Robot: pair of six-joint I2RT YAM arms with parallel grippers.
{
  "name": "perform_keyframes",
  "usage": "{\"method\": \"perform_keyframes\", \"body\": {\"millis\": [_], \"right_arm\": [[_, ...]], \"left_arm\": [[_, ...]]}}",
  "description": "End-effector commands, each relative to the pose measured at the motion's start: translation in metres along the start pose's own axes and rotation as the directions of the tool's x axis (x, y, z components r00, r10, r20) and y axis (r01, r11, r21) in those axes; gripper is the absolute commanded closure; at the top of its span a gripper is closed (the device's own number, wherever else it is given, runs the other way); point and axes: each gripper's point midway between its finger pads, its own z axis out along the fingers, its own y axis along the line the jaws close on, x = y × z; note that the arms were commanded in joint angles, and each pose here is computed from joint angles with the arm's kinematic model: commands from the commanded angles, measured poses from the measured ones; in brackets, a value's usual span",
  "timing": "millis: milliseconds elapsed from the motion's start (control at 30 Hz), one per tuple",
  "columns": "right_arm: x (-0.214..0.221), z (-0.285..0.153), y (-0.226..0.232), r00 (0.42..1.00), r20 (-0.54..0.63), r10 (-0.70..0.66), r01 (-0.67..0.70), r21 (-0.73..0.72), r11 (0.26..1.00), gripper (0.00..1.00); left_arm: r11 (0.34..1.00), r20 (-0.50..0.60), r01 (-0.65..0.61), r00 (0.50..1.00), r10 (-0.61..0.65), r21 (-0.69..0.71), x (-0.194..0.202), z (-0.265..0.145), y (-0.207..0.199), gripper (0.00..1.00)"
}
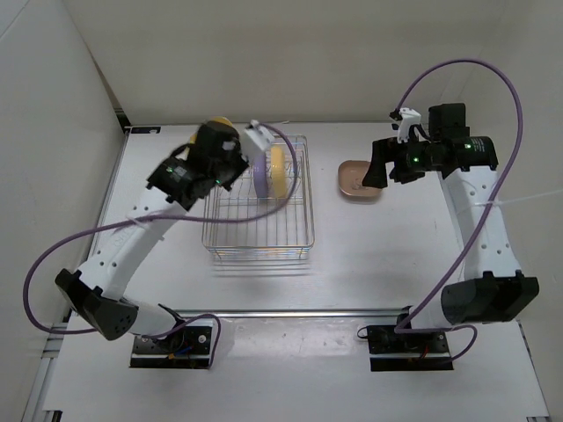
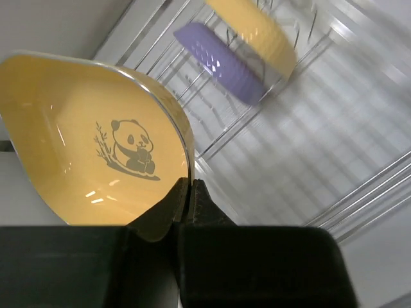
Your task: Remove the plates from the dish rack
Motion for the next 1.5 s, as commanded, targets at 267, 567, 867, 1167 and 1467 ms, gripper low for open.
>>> {"method": "perform_keyframes", "body": {"millis": [267, 567, 867, 1167, 1467], "right_arm": [[-0.007, -0.046, 0.035, 0.97, 0.124, -0.209, 0.2, 0.084, 0.976, 0.04], [-0.019, -0.057, 0.066, 0.926, 0.169, -0.338, 0.333, 0.062, 0.941, 0.06], [-0.006, -0.04, 0.096, 0.86, 0.109, -0.499, 0.497, 0.045, 0.867, 0.11], [-0.003, -0.022, 0.102, 0.827, 0.075, -0.557, 0.555, 0.051, 0.83, 0.18], [0.003, -0.007, 0.103, 0.81, 0.043, -0.585, 0.584, 0.038, 0.811, 0.26]], "left_arm": [[0.57, -0.317, -0.808, 0.585, 0.746, -0.149, 0.04, -0.031, -0.054, 0.89], [0.162, -0.079, -0.986, 0.166, 0.983, -0.05, 0.028, -0.04, -0.162, 0.89], [0.157, 0.039, -0.987, 0.158, 0.987, 0.032, 0.014, -0.023, -0.217, 0.89], [0.167, 0.128, -0.985, 0.171, 0.977, 0.04, 0.001, -0.028, -0.247, 0.89], [0.168, 0.166, -0.986, 0.169, 0.972, 0.021, -0.01, -0.034, -0.268, 0.89]]}}
